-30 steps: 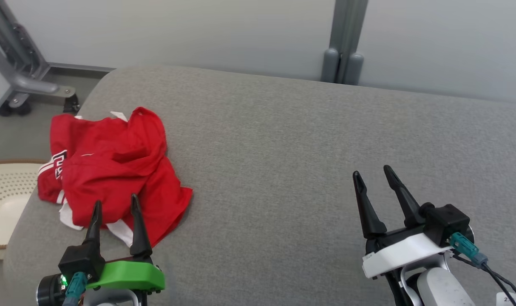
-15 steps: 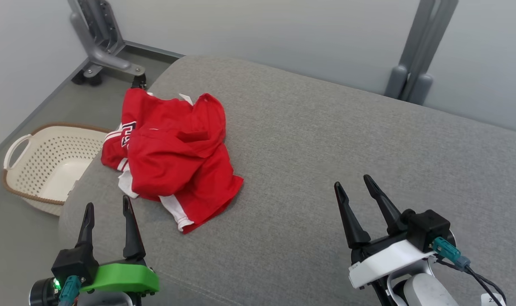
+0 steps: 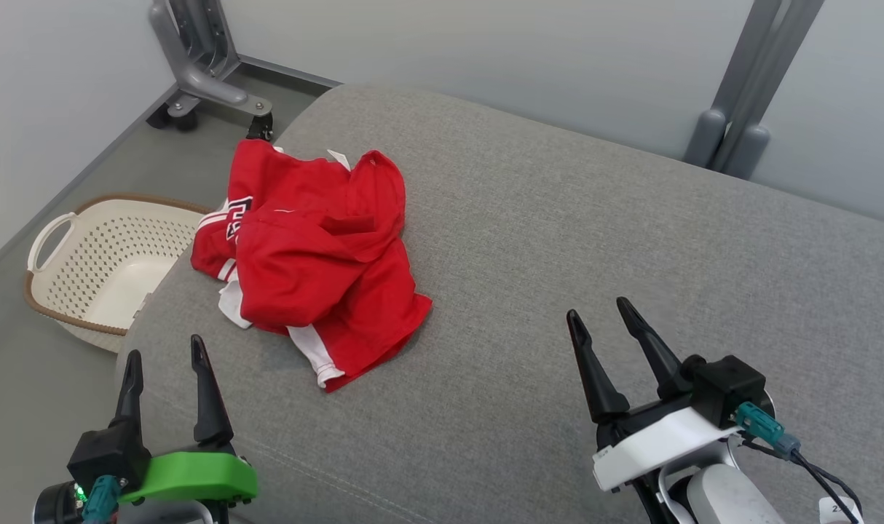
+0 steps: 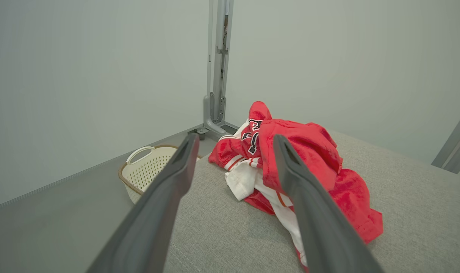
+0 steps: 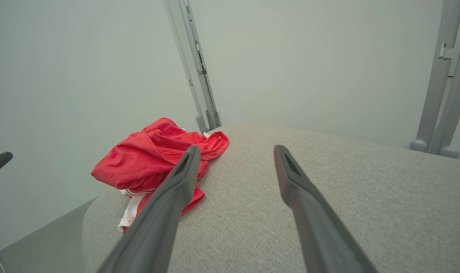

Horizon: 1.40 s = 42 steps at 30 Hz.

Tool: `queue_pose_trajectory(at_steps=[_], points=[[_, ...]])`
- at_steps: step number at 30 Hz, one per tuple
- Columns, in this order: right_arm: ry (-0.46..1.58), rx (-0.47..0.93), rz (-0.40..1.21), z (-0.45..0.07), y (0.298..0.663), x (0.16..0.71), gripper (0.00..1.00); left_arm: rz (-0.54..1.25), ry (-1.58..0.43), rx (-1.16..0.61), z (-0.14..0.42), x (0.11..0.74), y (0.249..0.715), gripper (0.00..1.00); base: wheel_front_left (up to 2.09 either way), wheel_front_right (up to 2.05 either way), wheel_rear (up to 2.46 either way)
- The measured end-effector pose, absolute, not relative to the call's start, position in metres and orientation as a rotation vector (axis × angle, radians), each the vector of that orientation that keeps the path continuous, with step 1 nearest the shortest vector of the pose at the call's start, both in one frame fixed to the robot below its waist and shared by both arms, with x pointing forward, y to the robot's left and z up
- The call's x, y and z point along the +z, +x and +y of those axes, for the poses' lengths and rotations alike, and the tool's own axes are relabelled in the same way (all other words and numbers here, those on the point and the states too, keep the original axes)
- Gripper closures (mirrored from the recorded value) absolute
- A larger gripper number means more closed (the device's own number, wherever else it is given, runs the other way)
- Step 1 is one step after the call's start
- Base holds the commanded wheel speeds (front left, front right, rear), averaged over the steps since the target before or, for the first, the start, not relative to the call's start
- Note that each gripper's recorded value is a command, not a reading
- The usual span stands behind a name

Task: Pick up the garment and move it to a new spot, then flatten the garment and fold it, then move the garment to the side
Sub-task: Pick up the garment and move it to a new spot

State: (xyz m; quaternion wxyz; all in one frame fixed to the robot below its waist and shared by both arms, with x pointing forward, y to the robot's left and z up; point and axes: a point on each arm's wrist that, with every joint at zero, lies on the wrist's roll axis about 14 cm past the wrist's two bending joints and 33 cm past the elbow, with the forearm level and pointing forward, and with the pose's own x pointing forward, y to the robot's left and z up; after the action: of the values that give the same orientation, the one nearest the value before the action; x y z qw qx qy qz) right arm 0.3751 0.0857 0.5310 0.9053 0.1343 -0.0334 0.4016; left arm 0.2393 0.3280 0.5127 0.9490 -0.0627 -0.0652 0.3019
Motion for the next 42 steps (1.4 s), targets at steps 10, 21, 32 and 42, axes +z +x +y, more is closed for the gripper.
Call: queue_pose_trajectory(at_steps=[10,21,32,42], points=[[0.241,0.761,-0.135,0.07,0.412,0.536,0.0,-0.097,-0.074,0.541,0.33,0.512,0.284,0.0,0.0,0.0,0.0],[0.195,0.603,-0.169,0.027,0.473,0.517,0.0,0.103,0.018,0.398,0.347,0.474,0.37,0.0,0.0,0.0,0.0],[0.19,0.544,-0.086,0.006,0.492,0.47,0.0,0.453,0.043,0.352,0.374,0.417,0.413,0.0,0.0,0.0,0.0],[0.184,0.526,-0.059,-0.001,0.495,0.457,0.0,0.606,0.023,0.307,0.366,0.385,0.419,1.0,0.0,0.0,0.0]])
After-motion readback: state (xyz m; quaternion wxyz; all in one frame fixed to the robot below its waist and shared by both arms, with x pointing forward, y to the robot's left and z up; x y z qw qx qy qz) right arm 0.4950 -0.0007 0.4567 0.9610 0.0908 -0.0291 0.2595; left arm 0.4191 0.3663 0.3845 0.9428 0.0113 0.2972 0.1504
